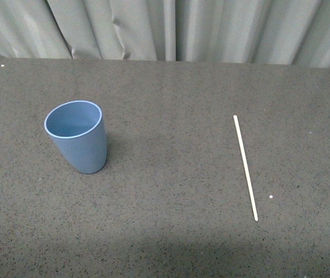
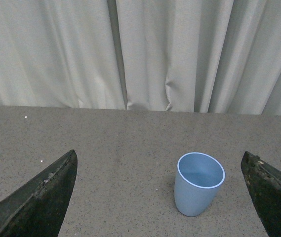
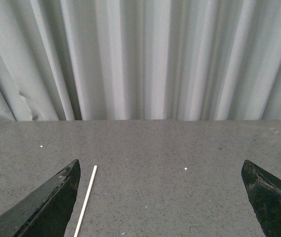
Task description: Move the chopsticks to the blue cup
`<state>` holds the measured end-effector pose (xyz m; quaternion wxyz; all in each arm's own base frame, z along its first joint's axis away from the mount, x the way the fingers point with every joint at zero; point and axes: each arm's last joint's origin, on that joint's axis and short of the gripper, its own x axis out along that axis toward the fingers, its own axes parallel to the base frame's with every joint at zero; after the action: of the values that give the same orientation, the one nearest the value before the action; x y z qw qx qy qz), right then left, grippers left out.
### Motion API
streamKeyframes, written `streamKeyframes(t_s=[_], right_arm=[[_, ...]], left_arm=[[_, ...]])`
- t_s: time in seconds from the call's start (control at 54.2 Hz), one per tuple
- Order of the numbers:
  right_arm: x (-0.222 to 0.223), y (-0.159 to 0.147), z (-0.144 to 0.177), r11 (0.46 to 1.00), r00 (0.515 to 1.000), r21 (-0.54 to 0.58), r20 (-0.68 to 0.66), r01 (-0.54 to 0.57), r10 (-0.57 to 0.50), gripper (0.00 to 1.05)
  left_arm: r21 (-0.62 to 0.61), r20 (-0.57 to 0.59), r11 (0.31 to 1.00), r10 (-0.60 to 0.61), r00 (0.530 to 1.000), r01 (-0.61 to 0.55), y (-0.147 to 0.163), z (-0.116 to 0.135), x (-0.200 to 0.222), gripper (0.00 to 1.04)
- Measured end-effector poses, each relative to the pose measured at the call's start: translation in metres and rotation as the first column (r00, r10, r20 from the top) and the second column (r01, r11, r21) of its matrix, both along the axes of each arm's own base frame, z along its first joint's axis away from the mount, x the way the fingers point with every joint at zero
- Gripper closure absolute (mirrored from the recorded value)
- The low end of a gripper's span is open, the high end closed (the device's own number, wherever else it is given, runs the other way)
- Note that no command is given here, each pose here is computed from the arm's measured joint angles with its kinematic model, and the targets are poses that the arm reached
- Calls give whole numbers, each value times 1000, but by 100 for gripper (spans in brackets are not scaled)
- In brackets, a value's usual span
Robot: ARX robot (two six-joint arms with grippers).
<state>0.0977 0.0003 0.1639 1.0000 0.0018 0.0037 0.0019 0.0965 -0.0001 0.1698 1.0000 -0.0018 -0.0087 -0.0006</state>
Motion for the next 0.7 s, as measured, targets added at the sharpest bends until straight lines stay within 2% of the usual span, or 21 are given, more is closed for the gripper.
streamKeyframes(t_s=[0.203,0.313,0.332,0.442,0.535,0.608,0.7], right_arm=[[0,0,0,1000,1000,0,0,1,-1,9],[7,3,0,982,983,-95,-74,163,-170,9],[10,4,1,982,982,-102,-85,158,-167,9],[27,10,6,989,984,-103,-131,104,-118,9],[60,20,10,997,975,-82,-221,-3,-16,9],[81,26,7,996,952,-68,-304,-66,42,9],[121,39,-10,987,876,-29,-466,-160,128,9]], left_arm=[[0,0,1000,0,1000,0,0,0,0,7],[0,0,1000,2,1000,-2,0,0,0,7],[0,0,1000,2,1000,-2,0,0,0,7],[0,0,1000,0,1000,0,0,0,0,7],[0,0,1000,0,1000,0,0,0,0,7],[0,0,1000,0,1000,0,0,0,0,7],[0,0,1000,0,1000,0,0,0,0,7]])
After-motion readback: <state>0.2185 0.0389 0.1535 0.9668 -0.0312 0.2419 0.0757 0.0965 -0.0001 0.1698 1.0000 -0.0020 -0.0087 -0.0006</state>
